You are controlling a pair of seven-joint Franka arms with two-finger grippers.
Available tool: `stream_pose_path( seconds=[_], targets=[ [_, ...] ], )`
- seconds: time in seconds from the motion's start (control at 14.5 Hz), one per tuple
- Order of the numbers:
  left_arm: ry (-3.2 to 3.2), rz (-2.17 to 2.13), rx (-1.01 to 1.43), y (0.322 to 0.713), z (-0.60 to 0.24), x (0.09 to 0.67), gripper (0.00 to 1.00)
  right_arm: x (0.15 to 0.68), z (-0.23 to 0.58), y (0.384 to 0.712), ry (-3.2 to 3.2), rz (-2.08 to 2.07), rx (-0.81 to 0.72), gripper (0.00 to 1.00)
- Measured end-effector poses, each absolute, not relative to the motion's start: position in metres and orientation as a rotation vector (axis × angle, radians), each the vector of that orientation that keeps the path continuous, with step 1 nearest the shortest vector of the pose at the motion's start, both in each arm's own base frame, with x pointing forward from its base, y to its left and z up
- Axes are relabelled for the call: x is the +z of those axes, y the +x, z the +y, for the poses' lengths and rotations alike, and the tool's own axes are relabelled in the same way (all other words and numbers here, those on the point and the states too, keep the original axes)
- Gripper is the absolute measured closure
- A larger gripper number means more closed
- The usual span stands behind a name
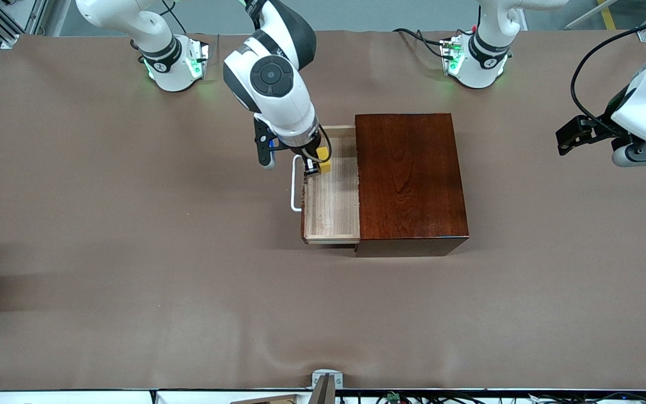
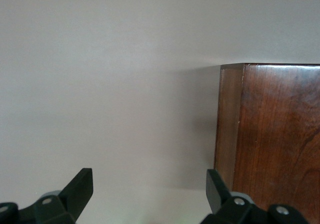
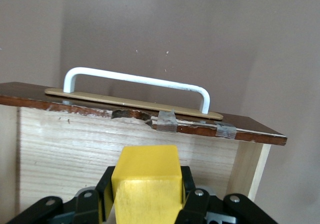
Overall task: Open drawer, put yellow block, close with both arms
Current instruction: 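Lower the cube into the drawer and open the right gripper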
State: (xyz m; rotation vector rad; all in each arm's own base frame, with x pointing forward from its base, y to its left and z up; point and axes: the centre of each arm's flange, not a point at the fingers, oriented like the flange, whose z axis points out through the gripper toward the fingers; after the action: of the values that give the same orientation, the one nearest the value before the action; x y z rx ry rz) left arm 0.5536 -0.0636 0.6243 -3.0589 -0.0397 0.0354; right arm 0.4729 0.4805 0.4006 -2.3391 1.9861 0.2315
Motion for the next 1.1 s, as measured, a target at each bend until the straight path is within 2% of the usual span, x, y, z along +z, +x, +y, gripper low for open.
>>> stream_pose_path(
  seconds=[0.41, 1.1],
  targets=[
    [-3.058, -0.039, 0.044, 0.553, -0.064, 0.622, 0.0, 0.361, 0.501, 0.464, -2.342, 2.013, 0.231, 0.45],
    [-3.057, -0.037, 0.049, 0.553, -0.064, 0.62, 0.0, 0.332, 0.508, 0.463, -2.341, 2.035, 0.229, 0.45]
  ],
)
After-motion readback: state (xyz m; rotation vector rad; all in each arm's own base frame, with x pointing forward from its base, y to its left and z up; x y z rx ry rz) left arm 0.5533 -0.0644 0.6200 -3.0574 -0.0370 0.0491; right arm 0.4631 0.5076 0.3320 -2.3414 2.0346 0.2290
